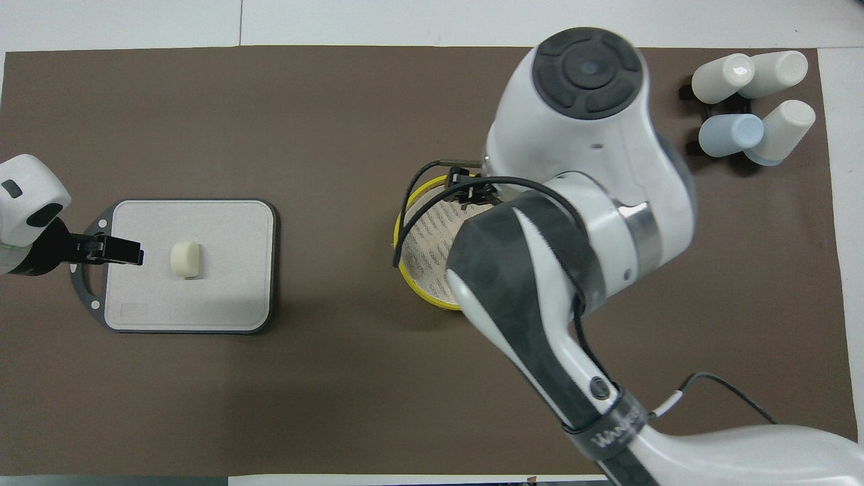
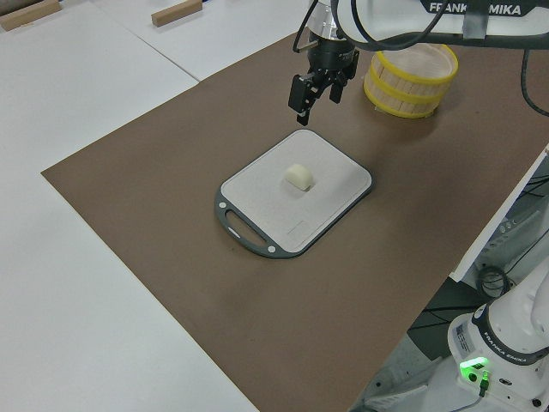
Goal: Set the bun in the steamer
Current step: 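Grasp the bun with the left gripper while the right gripper grips the lid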
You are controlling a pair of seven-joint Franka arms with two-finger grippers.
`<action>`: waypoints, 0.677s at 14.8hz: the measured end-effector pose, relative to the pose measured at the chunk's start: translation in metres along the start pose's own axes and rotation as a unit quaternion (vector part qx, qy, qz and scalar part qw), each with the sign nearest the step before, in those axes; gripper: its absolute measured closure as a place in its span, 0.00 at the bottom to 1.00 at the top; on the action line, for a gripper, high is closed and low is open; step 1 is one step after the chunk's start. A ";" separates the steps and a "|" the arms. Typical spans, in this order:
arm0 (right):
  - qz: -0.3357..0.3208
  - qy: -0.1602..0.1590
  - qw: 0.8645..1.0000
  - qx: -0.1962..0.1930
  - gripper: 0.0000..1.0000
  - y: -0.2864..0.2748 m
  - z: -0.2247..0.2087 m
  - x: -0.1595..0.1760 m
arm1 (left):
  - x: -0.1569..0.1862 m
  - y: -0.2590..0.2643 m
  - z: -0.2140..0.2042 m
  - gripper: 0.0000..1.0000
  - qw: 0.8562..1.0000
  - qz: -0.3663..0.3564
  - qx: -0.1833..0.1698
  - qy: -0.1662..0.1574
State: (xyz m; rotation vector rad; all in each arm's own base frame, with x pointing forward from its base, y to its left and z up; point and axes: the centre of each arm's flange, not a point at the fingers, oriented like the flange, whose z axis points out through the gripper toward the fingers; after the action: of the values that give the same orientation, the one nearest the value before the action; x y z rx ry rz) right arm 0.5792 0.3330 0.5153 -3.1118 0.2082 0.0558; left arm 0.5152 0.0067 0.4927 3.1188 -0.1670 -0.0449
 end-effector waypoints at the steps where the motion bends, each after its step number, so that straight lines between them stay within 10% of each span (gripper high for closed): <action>1: -0.001 0.001 1.000 0.000 0.05 -0.020 0.009 -0.007 | -0.002 0.000 0.012 0.00 1.000 0.000 0.000 -0.001; 10: -0.016 0.006 1.000 0.001 0.08 -0.104 0.073 -0.034 | -0.001 -0.002 0.107 0.00 1.000 -0.002 0.005 0.010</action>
State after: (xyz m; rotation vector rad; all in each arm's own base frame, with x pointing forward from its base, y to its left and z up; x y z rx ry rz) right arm 0.5567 0.4423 0.4454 -3.1128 0.1571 0.0366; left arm 0.5109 0.0068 0.3858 3.1289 -0.1620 -0.0128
